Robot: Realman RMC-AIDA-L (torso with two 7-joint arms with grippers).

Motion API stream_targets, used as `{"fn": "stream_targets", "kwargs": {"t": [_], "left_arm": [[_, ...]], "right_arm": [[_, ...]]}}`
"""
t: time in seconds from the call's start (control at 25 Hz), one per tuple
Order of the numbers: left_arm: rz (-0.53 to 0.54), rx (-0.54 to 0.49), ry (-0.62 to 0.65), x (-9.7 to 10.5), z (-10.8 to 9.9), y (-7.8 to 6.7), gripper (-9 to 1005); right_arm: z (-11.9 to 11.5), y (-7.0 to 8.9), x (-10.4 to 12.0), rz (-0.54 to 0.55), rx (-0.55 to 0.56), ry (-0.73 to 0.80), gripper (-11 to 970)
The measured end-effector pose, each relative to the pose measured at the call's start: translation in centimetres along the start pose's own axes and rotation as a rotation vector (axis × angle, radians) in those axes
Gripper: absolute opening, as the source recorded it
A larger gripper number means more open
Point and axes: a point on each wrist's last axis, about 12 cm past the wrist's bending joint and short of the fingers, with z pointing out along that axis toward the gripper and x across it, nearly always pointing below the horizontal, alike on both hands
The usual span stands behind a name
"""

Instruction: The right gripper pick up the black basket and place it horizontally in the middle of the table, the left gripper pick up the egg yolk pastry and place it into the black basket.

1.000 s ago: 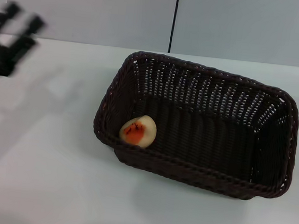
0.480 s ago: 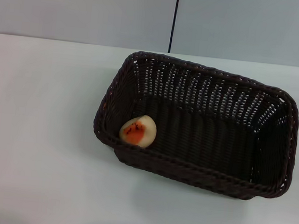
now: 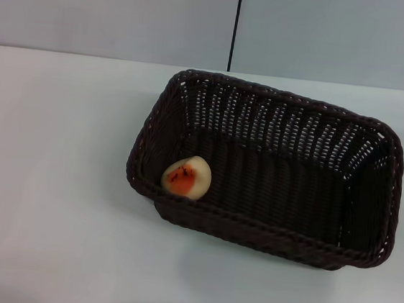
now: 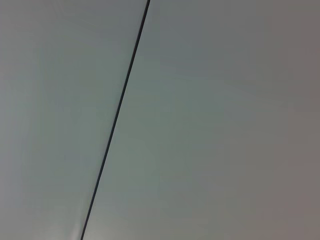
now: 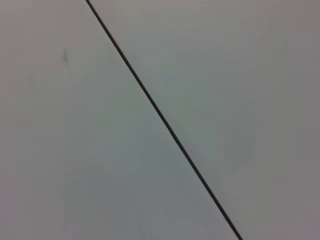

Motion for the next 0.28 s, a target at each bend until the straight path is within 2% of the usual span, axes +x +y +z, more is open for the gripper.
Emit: {"fn": "stream_targets", "kwargs": {"t": [0.28], "left_arm": [[0.007,-0.010,-0.036,-0.31,-0.04,-0.01,690]], "right_arm": [[-0.17,0.03,0.20,-0.026,0.011,-0.016,434]]}}
